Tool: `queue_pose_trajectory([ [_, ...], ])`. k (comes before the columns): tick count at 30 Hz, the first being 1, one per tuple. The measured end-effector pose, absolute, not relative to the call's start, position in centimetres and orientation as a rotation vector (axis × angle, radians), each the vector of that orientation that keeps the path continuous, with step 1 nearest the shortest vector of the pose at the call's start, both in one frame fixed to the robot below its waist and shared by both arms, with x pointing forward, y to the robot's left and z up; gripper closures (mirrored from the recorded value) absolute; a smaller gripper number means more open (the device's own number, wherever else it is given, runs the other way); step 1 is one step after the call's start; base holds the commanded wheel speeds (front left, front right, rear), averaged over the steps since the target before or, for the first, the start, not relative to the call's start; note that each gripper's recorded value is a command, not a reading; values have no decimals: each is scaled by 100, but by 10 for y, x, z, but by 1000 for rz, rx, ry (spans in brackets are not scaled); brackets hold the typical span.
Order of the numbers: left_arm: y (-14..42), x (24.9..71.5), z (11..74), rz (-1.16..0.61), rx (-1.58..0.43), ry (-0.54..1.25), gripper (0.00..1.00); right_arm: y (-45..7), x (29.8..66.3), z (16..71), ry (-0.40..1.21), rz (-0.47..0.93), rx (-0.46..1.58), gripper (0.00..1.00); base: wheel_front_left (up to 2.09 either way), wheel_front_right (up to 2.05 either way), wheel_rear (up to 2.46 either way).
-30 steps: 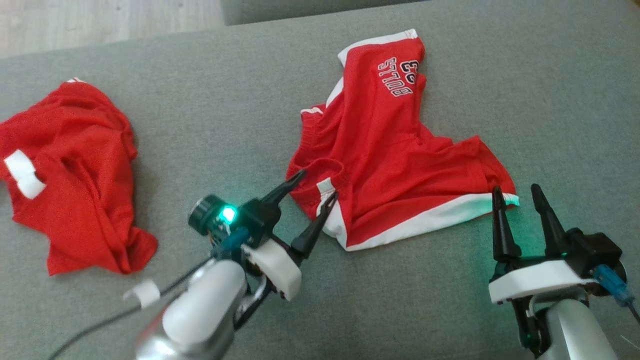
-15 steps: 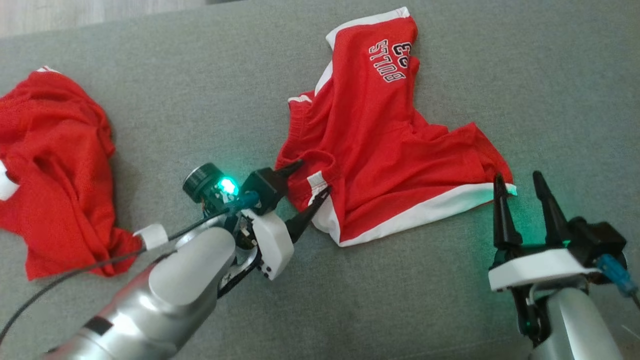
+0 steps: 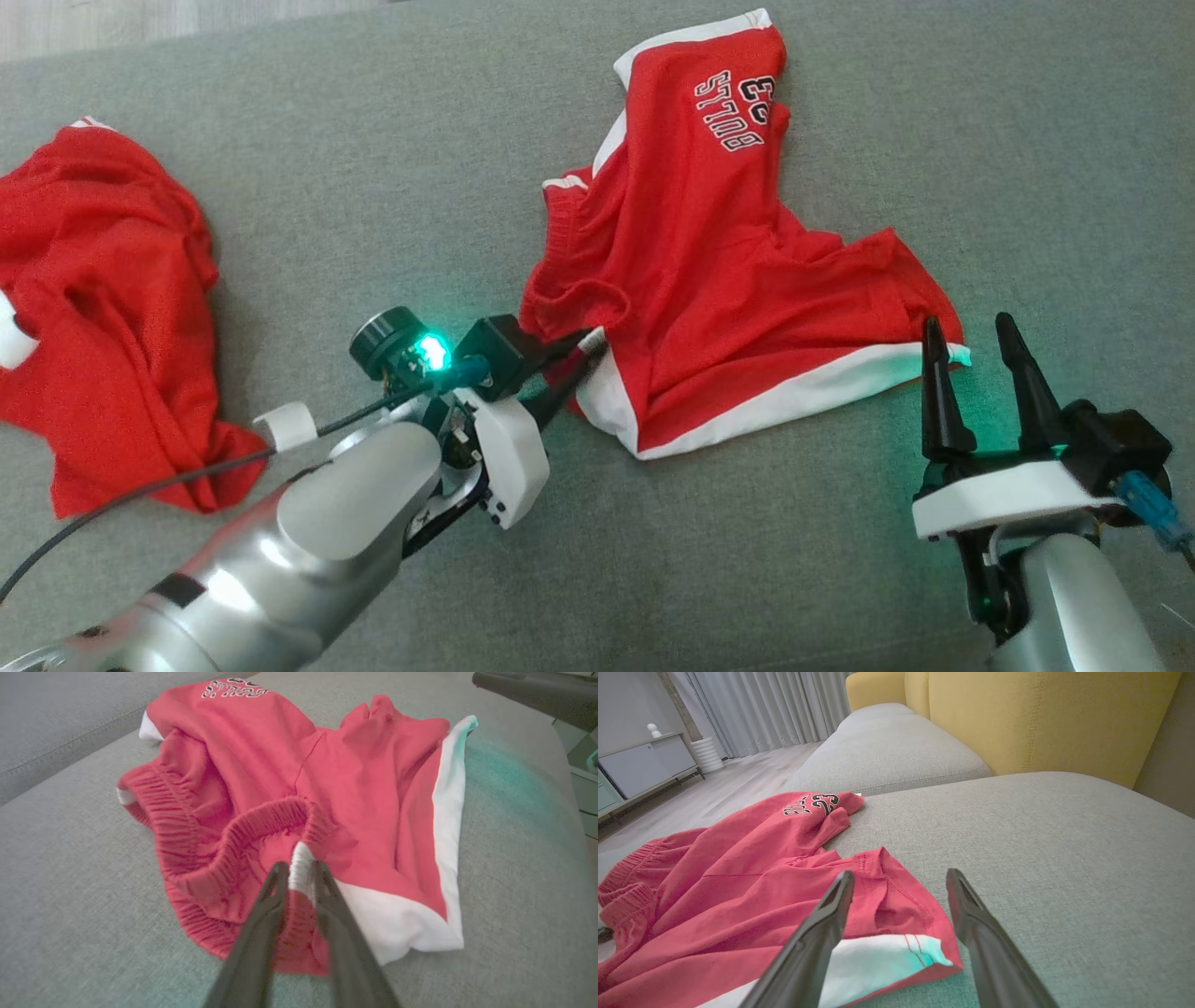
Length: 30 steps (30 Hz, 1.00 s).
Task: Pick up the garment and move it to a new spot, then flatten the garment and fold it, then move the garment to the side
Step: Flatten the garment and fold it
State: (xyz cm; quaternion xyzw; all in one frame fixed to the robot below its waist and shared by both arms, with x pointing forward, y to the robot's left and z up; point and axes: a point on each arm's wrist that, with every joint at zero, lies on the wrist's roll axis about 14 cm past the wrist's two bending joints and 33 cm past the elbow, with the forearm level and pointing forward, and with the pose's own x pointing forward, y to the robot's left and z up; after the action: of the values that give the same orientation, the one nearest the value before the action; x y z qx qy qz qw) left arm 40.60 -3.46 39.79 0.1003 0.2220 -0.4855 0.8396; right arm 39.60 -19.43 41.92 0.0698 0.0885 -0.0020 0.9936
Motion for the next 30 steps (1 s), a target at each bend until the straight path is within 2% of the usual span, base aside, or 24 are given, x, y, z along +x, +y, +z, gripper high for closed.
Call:
queue_pose_trajectory([
  [8,-33,407,407,-1018,182,419,100,-190,395,414,196,9,137,0,0,0,0],
  [13,-22,419,422,-938,143,353,100,-184,392,407,224,34,104,0,0,0,0],
  [19,-5,412,421,-843,76,343,100,-180,386,394,270,55,75,0,0,0,0],
  [30,8,406,428,-776,58,305,100,-193,387,394,300,39,46,0,0,0,0],
])
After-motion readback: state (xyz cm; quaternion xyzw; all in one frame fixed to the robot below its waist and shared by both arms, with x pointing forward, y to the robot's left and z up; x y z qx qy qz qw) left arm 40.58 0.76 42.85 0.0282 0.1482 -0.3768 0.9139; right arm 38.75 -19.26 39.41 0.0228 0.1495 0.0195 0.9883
